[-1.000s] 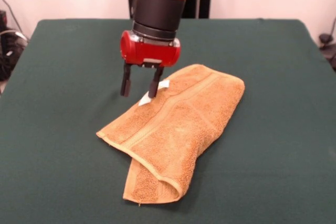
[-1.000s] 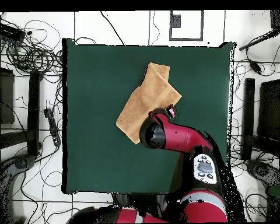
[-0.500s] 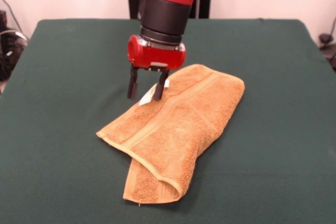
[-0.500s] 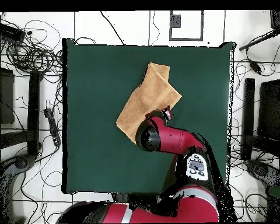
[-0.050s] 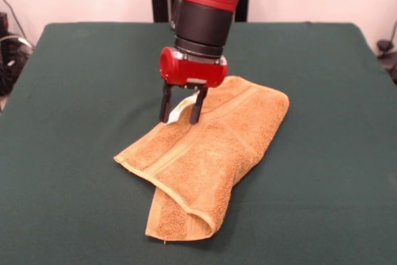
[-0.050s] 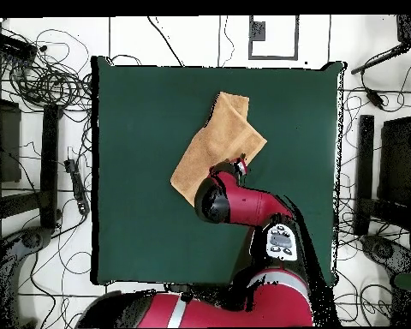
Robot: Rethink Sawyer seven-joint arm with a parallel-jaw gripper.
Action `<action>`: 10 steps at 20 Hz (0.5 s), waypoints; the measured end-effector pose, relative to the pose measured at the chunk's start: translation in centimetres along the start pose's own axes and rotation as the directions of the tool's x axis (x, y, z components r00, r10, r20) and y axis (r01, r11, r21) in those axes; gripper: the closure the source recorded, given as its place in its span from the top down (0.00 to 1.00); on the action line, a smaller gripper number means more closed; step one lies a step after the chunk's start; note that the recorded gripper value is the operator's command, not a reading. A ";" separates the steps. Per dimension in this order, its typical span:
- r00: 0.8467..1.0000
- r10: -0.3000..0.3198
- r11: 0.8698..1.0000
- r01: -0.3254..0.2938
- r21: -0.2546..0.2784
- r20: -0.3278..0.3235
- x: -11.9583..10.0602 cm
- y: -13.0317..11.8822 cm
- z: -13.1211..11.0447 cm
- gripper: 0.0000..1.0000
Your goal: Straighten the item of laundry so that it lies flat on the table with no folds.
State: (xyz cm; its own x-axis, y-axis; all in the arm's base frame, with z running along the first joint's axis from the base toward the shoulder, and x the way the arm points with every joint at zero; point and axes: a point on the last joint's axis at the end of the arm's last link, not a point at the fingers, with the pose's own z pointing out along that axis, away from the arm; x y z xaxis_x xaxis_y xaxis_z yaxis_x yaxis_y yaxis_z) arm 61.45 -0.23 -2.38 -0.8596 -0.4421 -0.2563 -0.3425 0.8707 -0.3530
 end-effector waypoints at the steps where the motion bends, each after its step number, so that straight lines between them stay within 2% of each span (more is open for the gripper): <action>1: 1.000 0.000 1.000 0.000 0.000 0.000 0.1 0.1 0.1 1.00; 10: 1.000 0.011 1.000 -0.011 0.002 -0.001 0.1 0.0 0.2 1.00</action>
State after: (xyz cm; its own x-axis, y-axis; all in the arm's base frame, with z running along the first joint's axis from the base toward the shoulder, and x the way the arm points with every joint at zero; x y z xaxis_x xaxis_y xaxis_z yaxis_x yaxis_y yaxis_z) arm 61.44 -0.32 -2.59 -0.8635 -0.4326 -0.2593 -0.3326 0.8749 -0.3520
